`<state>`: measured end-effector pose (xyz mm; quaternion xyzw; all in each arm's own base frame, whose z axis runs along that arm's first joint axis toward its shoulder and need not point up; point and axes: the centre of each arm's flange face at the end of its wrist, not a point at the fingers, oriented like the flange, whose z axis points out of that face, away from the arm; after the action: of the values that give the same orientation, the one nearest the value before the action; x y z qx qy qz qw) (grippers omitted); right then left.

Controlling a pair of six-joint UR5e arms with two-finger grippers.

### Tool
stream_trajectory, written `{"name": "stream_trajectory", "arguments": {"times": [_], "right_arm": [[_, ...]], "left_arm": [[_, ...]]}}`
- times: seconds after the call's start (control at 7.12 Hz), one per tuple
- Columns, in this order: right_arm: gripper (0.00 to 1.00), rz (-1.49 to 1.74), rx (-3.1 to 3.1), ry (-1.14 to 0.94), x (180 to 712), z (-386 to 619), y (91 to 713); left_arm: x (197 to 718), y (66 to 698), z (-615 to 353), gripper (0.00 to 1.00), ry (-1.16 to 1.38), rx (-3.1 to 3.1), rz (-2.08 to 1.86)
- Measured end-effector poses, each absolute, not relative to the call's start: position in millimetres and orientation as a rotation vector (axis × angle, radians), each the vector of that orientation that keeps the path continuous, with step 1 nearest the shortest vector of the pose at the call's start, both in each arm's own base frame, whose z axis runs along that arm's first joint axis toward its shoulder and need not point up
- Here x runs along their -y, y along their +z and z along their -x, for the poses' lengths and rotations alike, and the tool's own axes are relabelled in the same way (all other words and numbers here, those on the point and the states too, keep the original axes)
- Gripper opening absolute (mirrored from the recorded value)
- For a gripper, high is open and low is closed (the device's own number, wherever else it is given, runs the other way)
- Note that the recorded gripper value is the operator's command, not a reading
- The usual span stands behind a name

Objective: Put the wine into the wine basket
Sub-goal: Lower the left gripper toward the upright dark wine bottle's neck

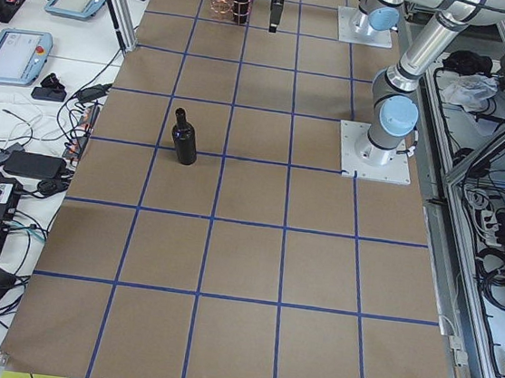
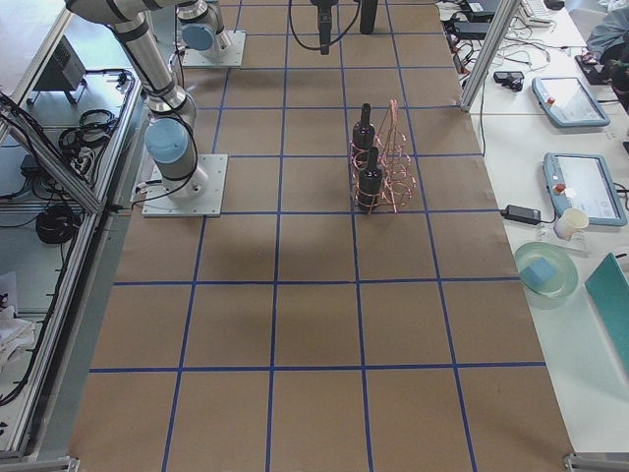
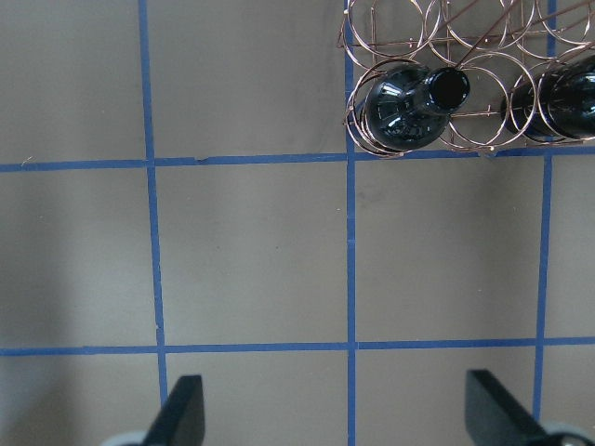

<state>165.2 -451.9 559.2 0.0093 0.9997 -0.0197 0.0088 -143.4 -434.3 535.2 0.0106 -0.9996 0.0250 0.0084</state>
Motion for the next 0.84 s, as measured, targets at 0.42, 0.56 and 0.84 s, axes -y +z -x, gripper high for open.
{"name": "stream_trajectory", "arguments": {"times": [0.42, 0.56, 0.84], "right_arm": [[1.00, -0.036, -3.120, -0.060, 452.0, -163.5, 560.1], [1.00, -0.036, -3.119, -0.061, 452.0, -163.4, 560.3], [1.00, -0.036, -3.118, -0.061, 452.0, -163.5, 560.4]], "left_arm": [[434.2, 534.9, 143.3, 1.00, 0.076, 3.124, -0.032], [434.6, 534.6, 143.1, 1.00, 0.075, 3.126, -0.032], [436.7, 533.1, 141.3, 1.00, 0.070, 3.124, -0.039]]}}
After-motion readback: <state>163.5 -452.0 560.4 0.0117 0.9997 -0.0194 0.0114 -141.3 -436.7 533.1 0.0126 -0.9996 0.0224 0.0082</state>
